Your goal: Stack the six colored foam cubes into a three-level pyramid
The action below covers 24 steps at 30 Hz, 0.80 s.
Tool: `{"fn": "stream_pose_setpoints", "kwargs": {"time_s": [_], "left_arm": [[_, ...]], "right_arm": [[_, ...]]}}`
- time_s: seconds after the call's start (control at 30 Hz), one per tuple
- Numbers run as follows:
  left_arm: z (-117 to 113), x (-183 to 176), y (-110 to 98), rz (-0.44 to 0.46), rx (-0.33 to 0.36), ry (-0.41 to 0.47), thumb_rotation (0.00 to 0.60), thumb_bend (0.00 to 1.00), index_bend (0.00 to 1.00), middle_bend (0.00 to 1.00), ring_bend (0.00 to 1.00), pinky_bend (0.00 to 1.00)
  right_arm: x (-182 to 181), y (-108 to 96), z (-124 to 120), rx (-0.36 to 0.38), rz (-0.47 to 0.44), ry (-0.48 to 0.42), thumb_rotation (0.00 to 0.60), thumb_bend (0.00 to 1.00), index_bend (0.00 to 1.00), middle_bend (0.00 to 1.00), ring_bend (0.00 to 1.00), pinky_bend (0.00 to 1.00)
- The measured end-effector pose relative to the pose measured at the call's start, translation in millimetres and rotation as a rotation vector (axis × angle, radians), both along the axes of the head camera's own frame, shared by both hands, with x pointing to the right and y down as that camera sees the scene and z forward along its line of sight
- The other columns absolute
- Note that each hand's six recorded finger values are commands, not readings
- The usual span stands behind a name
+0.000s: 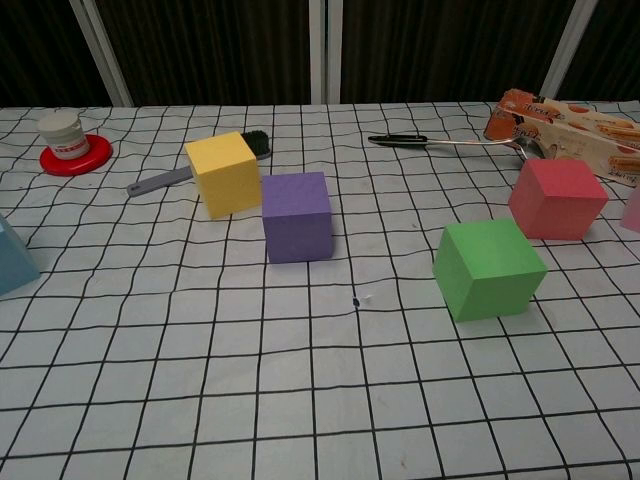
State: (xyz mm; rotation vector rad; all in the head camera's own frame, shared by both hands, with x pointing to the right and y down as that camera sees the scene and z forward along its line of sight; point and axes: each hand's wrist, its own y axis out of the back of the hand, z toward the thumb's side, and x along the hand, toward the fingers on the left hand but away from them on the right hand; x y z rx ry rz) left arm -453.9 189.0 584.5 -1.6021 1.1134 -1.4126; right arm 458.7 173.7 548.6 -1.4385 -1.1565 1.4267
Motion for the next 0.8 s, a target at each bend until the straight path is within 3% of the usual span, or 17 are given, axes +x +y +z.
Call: {"fn": "stream_pose_setpoints", "kwargs": {"time_s": [0.37, 0.8], "left_arm": [[5, 14, -2, 0.033, -0.046, 0.052, 0.6, 0.0, 0.02, 0.02, 0.0, 0.1], [18, 59, -7, 0.122, -0.088, 0.167, 0.6, 0.0, 0.02, 0.02, 0.0, 0.09]], "right_arm": [[2, 0, -1, 0.003, 0.013, -0.017, 0.6, 0.33, 0.0, 0.0, 0.0, 0.0], [2, -4, -4, -0.001, -0.012, 0.001, 0.6, 0.33, 0.0, 0.0, 0.0, 0.0]]}}
